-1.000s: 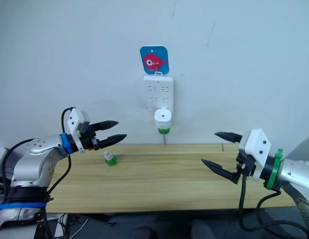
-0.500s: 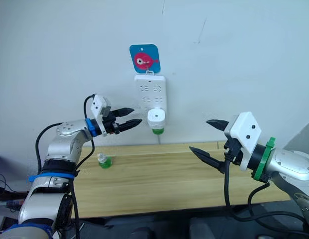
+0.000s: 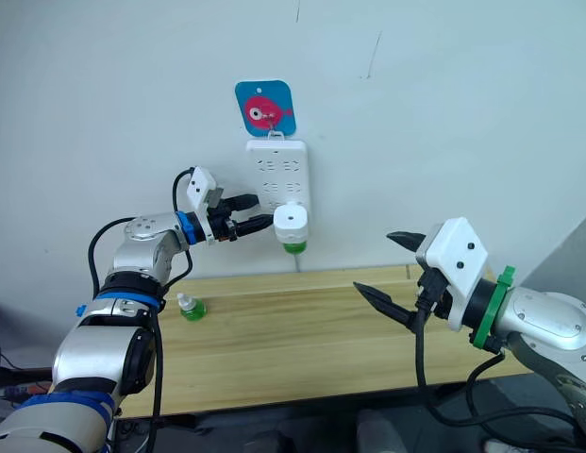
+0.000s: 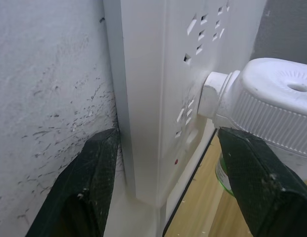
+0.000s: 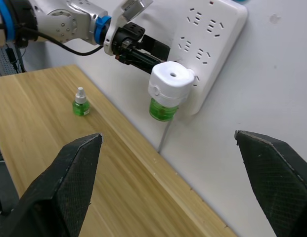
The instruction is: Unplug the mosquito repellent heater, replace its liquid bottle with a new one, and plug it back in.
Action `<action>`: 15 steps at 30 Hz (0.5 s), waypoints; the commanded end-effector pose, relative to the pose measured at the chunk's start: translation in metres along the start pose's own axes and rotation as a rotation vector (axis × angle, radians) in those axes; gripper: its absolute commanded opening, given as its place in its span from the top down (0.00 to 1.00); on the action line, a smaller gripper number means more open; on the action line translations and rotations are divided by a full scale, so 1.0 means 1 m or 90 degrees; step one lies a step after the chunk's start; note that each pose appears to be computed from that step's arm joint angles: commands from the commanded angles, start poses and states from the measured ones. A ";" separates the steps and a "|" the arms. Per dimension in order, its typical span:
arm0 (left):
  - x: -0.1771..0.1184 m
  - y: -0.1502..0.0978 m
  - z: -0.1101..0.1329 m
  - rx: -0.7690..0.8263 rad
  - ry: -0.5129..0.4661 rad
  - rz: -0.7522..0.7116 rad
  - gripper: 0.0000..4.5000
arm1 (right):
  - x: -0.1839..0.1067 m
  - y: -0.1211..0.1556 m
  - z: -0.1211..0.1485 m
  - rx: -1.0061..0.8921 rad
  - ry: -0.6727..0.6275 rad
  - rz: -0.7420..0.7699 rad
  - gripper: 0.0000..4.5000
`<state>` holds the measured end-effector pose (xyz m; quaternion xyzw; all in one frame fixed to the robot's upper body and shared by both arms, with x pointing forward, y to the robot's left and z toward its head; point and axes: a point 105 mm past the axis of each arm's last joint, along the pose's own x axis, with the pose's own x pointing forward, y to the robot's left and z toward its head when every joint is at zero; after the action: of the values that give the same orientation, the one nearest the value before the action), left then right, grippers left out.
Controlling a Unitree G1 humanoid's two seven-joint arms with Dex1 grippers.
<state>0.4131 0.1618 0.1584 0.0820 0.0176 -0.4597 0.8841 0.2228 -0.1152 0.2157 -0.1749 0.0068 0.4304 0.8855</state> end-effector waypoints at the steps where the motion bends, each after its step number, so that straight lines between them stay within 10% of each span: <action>1: 0.008 -0.009 0.021 0.036 -0.011 -0.068 0.26 | -0.005 0.002 0.008 -0.021 -0.014 -0.007 0.00; 15: 0.009 -0.012 0.036 0.043 -0.020 -0.107 0.30 | -0.001 0.006 0.009 0.009 -0.030 0.011 0.00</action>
<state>0.4052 0.1476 0.1695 0.0864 0.0257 -0.5264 0.8455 0.2171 -0.1154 0.2132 -0.1572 0.0170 0.4387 0.8846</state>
